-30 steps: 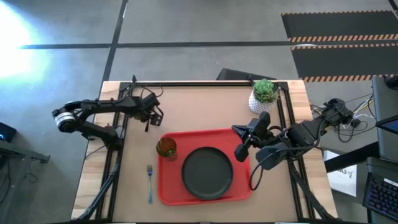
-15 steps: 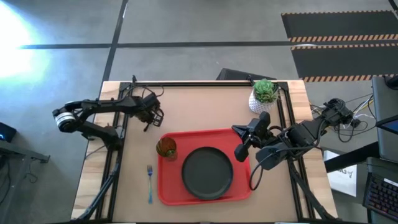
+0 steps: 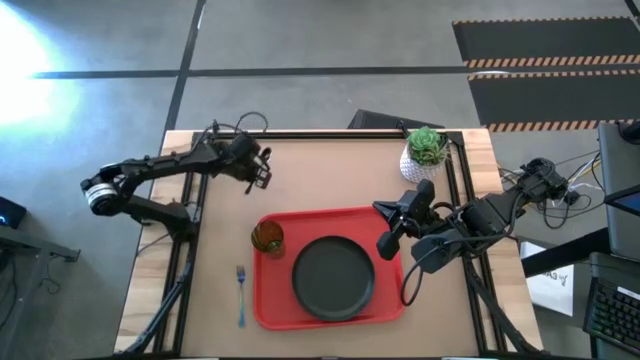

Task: Pick and place plate/cup/fork/spoon on tray
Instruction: Put the black spoon to the right side of the black plate on the red serving tray

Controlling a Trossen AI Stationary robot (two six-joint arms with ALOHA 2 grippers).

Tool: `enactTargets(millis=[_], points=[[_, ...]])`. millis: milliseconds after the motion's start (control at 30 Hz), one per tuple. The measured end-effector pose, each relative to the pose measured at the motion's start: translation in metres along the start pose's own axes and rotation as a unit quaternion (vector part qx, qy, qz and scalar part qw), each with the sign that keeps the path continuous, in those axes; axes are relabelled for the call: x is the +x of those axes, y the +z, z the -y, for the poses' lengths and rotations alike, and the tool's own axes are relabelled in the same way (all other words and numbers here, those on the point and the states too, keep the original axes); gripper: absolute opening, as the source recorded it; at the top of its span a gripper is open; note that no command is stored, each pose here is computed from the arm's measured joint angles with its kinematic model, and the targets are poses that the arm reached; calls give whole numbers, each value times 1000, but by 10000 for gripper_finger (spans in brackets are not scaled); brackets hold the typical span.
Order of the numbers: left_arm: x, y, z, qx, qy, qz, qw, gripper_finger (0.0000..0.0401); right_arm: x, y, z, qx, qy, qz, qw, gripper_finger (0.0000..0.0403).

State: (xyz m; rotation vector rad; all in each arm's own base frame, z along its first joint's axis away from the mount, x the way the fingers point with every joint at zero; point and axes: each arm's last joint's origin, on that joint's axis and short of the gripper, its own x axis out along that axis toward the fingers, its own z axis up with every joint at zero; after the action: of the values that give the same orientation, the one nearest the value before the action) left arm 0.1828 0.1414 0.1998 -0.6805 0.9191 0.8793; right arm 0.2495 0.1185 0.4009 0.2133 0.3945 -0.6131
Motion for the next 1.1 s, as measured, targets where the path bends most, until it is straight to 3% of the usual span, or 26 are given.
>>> enactTargets(millis=[500,800,1100], points=[[-50,81,49,95,-83,85,988,0,1,0,-1,13,-1,1,1000,9],[-51,95,93,155,-131,67,977,0,-1,2,2,6,-20,22,1000,9],[-22,99,122,178,-173,37,968,0,0,1,1,8,-21,21,1000,9]])
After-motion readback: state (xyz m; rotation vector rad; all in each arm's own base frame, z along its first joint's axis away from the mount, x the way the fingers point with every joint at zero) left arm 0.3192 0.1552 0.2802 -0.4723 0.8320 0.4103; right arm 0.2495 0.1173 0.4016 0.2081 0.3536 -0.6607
